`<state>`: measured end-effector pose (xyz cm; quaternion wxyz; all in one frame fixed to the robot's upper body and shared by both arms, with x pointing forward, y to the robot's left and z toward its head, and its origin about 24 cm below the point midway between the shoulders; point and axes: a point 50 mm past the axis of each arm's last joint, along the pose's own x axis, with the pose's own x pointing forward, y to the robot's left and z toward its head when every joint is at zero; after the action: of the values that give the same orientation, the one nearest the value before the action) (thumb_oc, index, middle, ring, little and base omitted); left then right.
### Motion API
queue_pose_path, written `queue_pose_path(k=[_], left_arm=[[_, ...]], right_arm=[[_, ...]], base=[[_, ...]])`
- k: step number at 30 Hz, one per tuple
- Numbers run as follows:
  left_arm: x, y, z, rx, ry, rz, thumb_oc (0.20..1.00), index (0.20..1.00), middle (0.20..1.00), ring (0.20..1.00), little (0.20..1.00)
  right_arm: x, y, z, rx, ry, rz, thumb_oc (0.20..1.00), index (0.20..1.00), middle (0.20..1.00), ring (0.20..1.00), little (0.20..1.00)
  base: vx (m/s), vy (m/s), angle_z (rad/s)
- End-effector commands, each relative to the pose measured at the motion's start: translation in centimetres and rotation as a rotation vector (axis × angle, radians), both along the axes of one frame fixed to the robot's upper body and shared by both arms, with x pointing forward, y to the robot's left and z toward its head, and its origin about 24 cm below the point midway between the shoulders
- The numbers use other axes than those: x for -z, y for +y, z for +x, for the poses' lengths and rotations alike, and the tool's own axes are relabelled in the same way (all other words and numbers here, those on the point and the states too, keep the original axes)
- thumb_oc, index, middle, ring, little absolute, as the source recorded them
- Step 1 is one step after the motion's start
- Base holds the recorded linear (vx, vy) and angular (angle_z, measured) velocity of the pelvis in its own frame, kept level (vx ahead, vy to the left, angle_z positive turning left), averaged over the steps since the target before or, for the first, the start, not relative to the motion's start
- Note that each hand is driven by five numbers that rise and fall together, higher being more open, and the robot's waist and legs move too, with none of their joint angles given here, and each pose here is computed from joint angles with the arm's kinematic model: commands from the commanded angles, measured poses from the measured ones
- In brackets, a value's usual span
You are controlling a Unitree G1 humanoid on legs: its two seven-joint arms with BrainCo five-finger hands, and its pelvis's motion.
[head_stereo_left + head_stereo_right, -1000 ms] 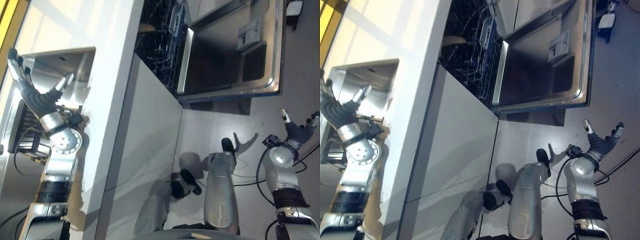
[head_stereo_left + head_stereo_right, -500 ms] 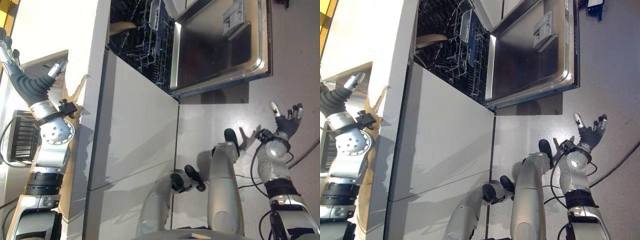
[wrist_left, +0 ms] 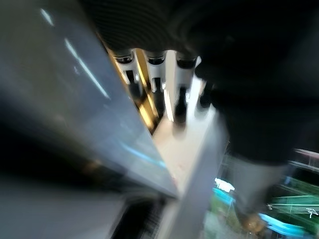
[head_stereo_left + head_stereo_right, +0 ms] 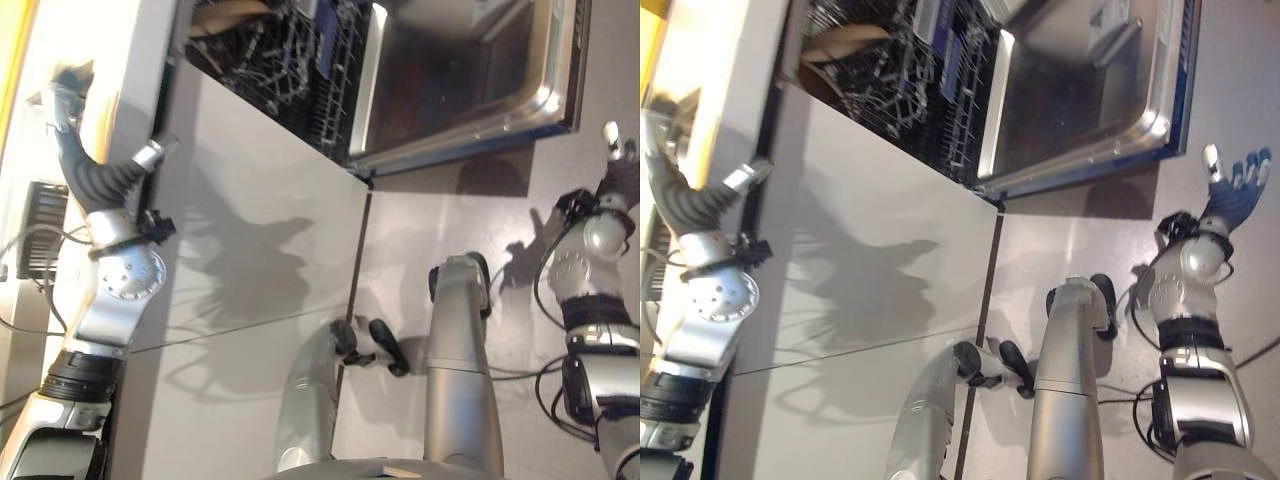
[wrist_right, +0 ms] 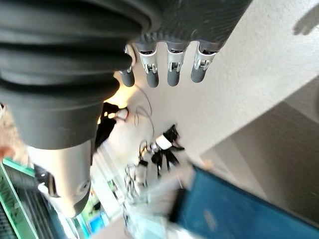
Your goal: Pick up plates and place into dishwasher.
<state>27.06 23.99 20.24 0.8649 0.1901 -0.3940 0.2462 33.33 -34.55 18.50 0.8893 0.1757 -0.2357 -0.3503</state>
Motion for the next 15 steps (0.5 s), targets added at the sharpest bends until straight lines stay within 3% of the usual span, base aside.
queue_pose_path(k=[1, 7, 15], left_arm=[[2.4, -0.4, 0.5, -0.002, 0.074, -0.125, 1.0, 1.0, 1.0, 1.0, 1.0], [1.0, -0.8, 0.3, 0.045, 0.039, -0.099, 1.0, 1.0, 1.0, 1.0, 1.0], [-1.3, -0.7, 0.9, 0.033, -0.008, -0.075, 1.0, 1.0, 1.0, 1.0, 1.0]], right_arm=[[-6.5, -1.5, -0.3, 0.009, -0.204, -0.013, 1.0, 1.0, 1.0, 1.0, 1.0], [-9.7, 0.8, 2.0, -0.269, -0.184, -0.084, 1.0, 1.0, 1.0, 1.0, 1.0], [-11.3, 9.2, 4.1, -0.728, -0.151, -0.333, 1.0, 1.0, 1.0, 1.0, 1.0]], base=[[-0.01, -0.131, 0.29], [-0.03, -0.117, 0.08], [-0.05, -0.065, 0.04]])
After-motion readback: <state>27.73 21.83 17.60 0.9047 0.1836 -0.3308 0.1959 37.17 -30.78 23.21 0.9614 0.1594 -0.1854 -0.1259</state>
